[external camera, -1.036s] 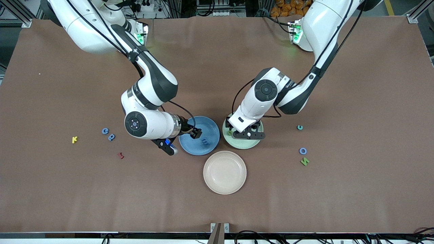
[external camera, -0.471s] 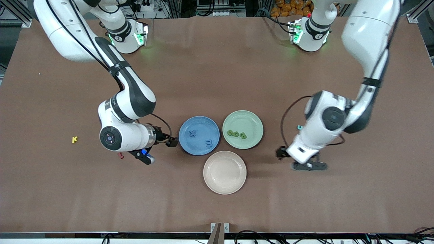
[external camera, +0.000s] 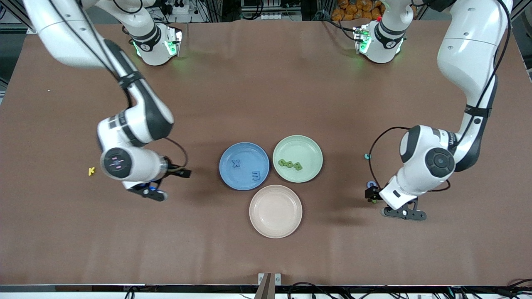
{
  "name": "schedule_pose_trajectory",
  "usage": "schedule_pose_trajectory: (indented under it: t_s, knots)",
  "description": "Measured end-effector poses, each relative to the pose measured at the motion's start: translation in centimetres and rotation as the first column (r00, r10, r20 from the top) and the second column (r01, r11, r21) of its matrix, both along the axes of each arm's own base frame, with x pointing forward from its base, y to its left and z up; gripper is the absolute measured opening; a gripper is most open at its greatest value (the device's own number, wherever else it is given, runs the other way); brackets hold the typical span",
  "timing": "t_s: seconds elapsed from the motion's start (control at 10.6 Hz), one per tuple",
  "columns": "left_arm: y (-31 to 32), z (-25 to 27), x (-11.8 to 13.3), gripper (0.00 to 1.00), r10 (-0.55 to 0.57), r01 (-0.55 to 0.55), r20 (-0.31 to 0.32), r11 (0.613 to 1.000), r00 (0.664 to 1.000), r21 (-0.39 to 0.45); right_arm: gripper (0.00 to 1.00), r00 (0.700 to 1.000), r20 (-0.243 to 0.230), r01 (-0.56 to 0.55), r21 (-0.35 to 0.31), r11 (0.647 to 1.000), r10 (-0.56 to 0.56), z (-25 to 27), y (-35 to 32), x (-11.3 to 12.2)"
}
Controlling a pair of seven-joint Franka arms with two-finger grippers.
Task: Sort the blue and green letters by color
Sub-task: 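Grasp the green N with the left gripper while the right gripper grasps the a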
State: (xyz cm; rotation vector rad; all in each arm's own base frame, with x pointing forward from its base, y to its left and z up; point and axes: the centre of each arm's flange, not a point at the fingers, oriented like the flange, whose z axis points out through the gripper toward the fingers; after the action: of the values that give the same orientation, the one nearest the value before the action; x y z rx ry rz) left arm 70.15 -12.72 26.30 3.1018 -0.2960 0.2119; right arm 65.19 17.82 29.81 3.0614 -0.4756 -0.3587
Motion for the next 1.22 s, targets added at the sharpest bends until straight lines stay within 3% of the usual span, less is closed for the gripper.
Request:
schedule_pose_trajectory:
  t_s: [0.19,0.38,0.66,1.22]
  knots:
    - [4.3,-1.7,0.9,1.0,-0.199,0.199,0.007,0.979,0.98,0.04,1.0,1.0,0.005,-0.014,0.032,0.999,0.013,-0.7,-7.9,1.3]
    - [6.3,-4.8,0.9,0.96,-0.302,0.302,-0.018,0.952,0.953,0.043,1.0,0.998,0.063,0.014,0.044,0.999,-0.017,-1.7,-11.9,1.1]
    - [4.3,-6.2,0.8,0.83,-0.342,0.342,-0.017,0.939,0.94,0.028,1.0,0.992,0.123,0.028,0.037,0.999,-0.033,-4.9,-13.7,-1.7]
    - [1.7,-7.1,0.3,0.79,-0.357,0.357,-0.025,0.934,0.934,-0.005,1.0,0.989,0.099,0.111,0.021,0.994,-0.113,-8.1,-16.2,-5.4]
